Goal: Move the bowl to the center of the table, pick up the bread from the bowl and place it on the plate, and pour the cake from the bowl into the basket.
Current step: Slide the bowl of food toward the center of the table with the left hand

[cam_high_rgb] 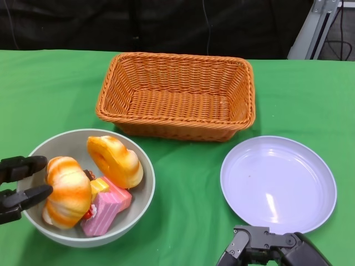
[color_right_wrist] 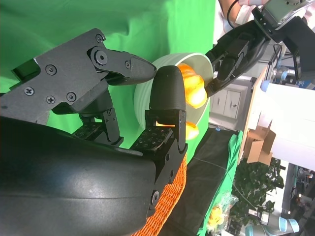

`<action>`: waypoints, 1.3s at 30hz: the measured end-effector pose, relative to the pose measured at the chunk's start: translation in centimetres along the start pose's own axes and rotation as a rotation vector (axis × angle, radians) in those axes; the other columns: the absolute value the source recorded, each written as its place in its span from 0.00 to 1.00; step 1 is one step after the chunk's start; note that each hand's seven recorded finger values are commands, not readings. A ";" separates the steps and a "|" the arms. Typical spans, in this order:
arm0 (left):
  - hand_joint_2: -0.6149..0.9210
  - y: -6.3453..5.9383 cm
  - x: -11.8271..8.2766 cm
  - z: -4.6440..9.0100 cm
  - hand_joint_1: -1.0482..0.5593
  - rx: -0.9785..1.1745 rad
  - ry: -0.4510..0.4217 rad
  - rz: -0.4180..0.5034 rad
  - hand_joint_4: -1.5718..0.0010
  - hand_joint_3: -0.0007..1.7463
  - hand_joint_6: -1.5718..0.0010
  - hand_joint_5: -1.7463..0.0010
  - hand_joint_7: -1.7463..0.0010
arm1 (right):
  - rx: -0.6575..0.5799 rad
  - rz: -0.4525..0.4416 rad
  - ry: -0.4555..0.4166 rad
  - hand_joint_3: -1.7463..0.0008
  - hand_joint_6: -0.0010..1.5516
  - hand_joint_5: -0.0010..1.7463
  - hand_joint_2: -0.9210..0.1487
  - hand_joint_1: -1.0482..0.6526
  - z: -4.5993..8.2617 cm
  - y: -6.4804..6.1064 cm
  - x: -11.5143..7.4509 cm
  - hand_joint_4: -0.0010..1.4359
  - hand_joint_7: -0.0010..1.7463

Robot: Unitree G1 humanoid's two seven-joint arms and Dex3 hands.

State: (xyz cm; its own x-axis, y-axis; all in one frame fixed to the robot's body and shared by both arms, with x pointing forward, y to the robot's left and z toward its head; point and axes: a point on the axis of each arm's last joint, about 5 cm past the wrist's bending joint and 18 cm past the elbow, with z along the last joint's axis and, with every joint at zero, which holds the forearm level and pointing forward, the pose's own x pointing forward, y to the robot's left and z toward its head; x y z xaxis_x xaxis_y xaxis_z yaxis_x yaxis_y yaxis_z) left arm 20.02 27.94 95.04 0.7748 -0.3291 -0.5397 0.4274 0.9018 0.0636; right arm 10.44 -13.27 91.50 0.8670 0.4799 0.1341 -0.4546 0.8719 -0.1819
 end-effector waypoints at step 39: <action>1.00 -2.7 0.6 0.1 0.24 -0.088 -0.012 -0.160 0.97 0.21 0.96 0.99 0.99 | -0.002 0.007 -0.004 0.56 0.54 0.88 0.33 0.45 -0.3 0.3 0.2 0.56 0.61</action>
State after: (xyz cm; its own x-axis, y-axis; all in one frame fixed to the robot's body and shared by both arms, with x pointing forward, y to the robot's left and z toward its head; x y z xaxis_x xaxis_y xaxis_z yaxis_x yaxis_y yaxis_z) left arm 19.38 25.33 94.67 0.7059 -0.4728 -0.5274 0.5036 0.8586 -0.0958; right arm 10.53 -12.94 91.15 0.8630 0.4865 0.1363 -0.4603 0.8683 -0.1846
